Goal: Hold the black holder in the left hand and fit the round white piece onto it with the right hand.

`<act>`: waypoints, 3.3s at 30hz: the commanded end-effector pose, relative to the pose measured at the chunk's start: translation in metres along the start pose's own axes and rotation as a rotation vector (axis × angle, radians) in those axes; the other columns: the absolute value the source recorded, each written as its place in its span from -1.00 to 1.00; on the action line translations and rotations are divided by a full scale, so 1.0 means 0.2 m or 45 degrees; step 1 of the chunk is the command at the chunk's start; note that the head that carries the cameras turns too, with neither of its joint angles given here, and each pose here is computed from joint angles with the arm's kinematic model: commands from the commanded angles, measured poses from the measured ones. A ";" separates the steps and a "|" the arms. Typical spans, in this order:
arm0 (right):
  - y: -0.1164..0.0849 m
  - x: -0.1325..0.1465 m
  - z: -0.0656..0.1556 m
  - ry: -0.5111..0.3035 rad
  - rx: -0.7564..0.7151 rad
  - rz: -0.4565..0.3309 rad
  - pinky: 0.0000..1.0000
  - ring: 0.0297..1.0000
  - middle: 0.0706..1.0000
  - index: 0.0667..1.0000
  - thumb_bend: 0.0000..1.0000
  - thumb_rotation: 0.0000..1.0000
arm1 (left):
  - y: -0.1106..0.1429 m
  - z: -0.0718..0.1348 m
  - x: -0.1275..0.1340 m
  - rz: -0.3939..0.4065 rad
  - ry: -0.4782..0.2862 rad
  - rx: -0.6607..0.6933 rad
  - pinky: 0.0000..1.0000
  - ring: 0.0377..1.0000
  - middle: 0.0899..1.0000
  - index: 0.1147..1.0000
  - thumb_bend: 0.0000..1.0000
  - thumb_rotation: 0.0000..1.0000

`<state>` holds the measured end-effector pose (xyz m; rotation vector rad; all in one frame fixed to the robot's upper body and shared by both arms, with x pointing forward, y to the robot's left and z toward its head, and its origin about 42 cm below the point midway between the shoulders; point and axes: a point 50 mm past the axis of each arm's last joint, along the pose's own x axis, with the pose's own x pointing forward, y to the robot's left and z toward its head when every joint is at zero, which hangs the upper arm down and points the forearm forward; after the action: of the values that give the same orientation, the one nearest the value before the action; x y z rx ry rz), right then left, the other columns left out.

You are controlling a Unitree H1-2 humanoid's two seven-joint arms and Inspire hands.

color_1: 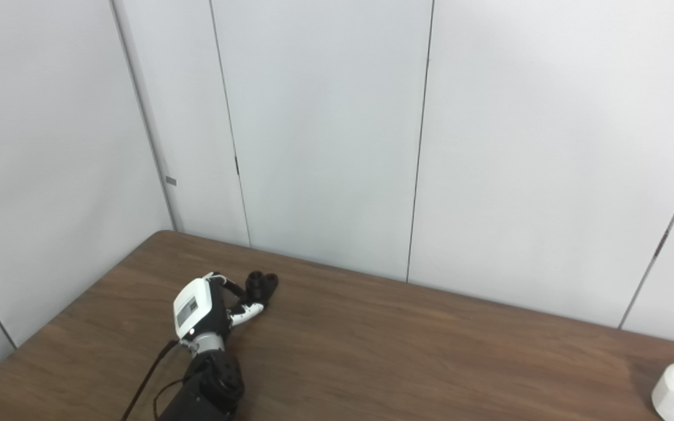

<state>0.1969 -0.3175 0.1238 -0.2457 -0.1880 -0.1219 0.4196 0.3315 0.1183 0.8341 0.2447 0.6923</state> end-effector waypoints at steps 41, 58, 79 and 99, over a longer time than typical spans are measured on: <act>0.01 0.00 0.00 -0.073 -0.018 -0.023 0.99 1.00 1.00 0.96 0.48 0.88 | 0.07 0.17 -0.05 -0.679 -0.370 0.237 0.86 0.87 0.69 -0.18 0.04 -0.91; 0.04 -0.01 0.03 -0.078 -0.062 -0.046 1.00 0.99 0.94 0.89 0.40 0.94 | 0.06 0.32 -0.21 -0.830 -0.605 0.201 0.87 0.93 0.86 -0.18 0.03 -0.89; 0.07 -0.02 0.06 -0.124 -0.036 0.043 0.71 0.89 0.92 0.83 0.60 0.71 | 0.02 0.40 -0.44 -0.986 -0.901 0.057 1.00 0.97 0.86 -0.18 0.03 -0.91; 0.20 -0.06 0.15 -0.075 -0.041 0.015 0.48 0.72 0.77 0.70 0.63 0.56 | 0.03 0.40 -0.61 -1.060 -1.057 0.081 1.00 0.93 0.84 -0.18 0.03 -0.91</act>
<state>0.1859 -0.2784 0.1257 -0.3034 -0.1633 -0.0853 0.3618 0.2131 0.1552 0.9061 -0.0951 -0.4484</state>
